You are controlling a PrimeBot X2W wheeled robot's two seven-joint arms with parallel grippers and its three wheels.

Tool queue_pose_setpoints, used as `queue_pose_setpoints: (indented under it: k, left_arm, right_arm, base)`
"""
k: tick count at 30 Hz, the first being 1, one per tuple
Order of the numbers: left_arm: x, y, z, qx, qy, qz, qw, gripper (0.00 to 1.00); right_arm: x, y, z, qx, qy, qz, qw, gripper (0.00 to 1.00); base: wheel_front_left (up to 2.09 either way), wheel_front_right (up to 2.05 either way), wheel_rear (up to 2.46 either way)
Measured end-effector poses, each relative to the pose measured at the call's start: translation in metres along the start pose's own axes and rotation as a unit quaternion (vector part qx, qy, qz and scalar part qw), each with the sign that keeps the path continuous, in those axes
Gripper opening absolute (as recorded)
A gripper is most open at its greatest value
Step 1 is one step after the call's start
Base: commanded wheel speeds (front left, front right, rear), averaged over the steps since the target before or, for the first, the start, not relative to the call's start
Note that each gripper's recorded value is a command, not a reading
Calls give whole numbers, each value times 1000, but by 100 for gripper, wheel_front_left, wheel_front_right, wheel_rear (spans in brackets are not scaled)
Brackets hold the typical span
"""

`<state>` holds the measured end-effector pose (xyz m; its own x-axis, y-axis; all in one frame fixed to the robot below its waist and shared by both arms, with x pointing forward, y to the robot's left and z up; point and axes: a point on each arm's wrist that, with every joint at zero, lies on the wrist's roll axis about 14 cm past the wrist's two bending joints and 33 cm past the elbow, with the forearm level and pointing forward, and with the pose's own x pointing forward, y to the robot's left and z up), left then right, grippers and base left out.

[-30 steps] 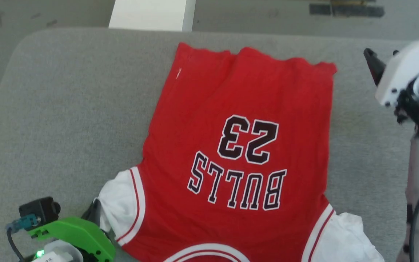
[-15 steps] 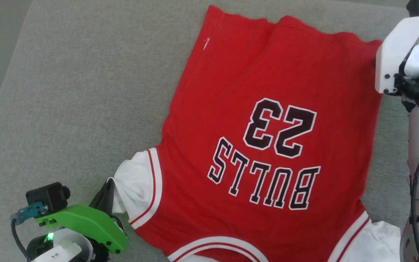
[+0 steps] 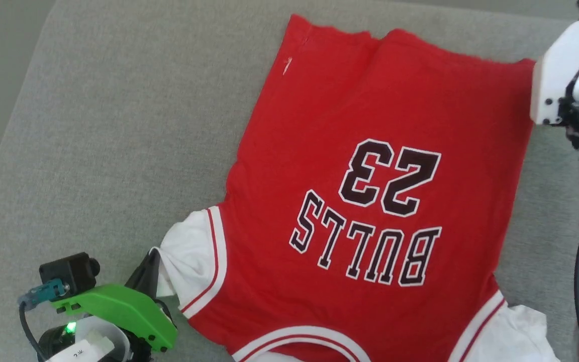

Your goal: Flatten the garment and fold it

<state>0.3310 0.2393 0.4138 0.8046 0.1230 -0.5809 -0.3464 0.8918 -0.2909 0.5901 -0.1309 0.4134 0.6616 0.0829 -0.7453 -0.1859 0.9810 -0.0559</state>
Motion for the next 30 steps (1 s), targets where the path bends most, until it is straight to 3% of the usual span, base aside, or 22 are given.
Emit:
queue_pose_setpoints:
  k: [5, 11, 17, 25, 30]
  left_arm:
    - [-7, -9, 8, 4, -15, -17, 1000, 0]
    - [-14, -21, 10, 11, -21, -38, 999, 0]
    - [-14, -42, 9, 22, -20, -73, 997, 0]
    - [-16, -60, 8, 31, -20, -100, 994, 0]
    - [-15, -64, 4, 31, -15, -107, 994, 0]
  right_arm:
    - [-42, -13, 19, -5, -80, 7, 997, 0]
    - [-99, -37, -26, 17, -93, 10, 995, 0]
    - [-152, -52, -114, 59, -39, -4, 997, 0]
    - [-190, -11, -233, 138, 76, 34, 987, 0]
    - [-196, 15, -270, 164, 123, 63, 977, 0]
  base:
    - [0, 0, 0]
    - [0, 0, 0]
    - [0, 0, 0]
    - [0, 0, 0]
    - [0, 0, 0]
